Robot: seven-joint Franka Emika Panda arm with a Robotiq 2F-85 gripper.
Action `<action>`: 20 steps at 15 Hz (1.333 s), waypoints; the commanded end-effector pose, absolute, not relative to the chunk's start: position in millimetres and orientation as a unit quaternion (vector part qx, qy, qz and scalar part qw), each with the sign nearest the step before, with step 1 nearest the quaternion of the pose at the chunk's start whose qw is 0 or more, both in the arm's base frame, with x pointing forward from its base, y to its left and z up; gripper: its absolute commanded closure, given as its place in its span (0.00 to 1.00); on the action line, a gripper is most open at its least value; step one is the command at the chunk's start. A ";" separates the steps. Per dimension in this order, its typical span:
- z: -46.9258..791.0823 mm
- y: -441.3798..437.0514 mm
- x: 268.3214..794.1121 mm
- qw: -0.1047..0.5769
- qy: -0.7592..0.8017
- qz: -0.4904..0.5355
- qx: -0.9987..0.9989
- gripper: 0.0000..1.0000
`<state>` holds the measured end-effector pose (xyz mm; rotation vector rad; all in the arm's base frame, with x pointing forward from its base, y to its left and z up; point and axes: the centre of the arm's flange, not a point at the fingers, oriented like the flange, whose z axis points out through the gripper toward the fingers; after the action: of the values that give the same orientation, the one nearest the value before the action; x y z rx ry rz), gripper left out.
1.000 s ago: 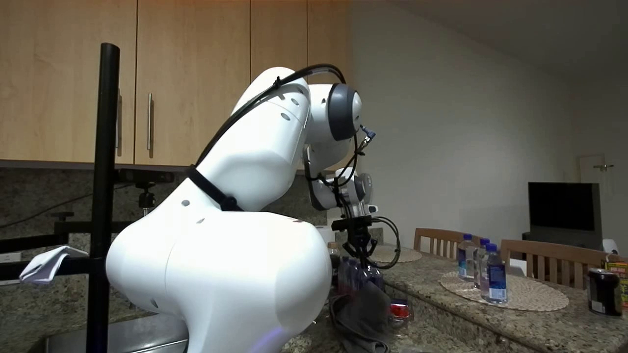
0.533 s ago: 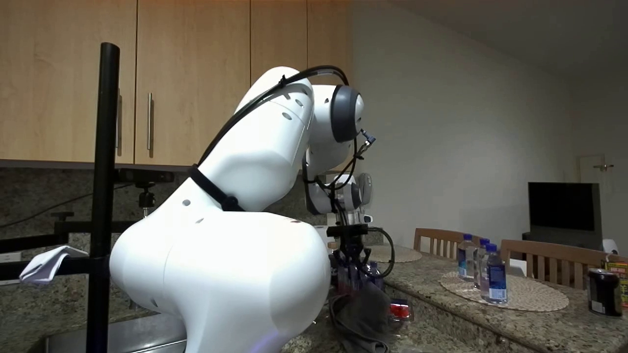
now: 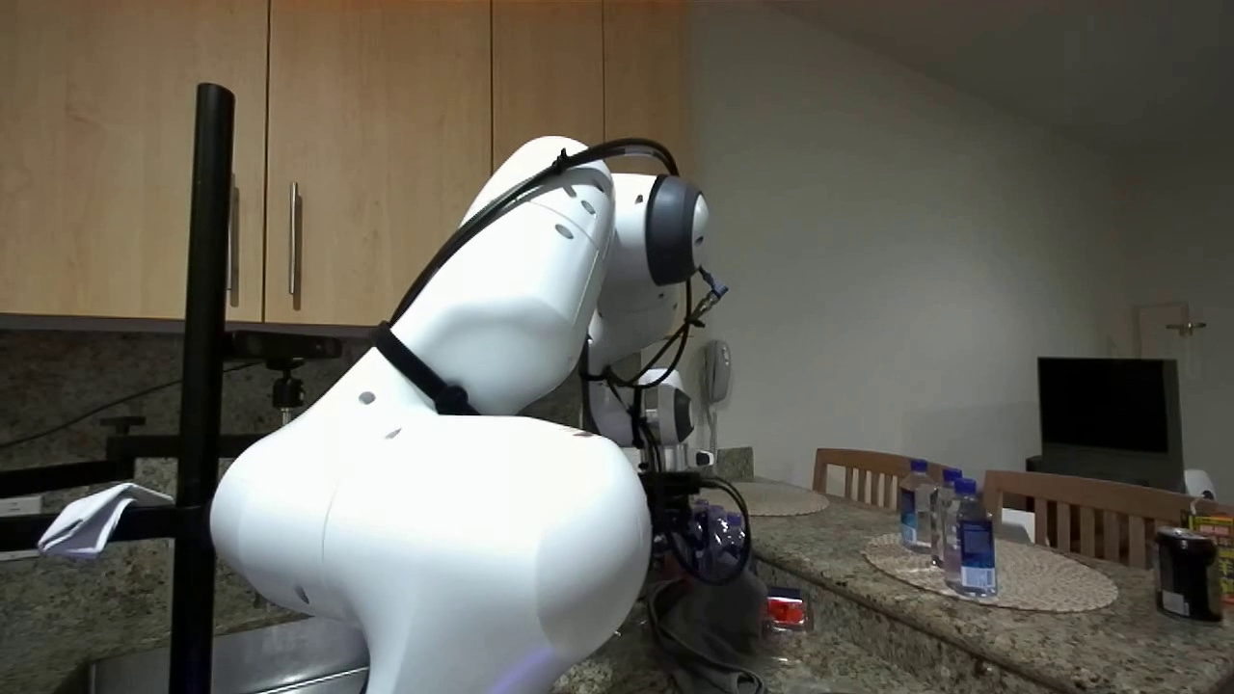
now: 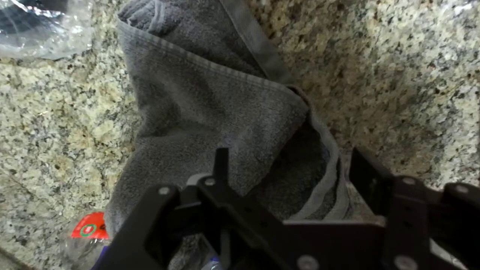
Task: Unfold the towel on the counter.
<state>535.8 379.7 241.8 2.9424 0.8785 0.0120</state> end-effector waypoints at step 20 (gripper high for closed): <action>132.0 392.3 501.6 0.152 0.248 0.111 0.950 0.68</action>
<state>503.0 392.7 130.6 2.7177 0.7196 0.3270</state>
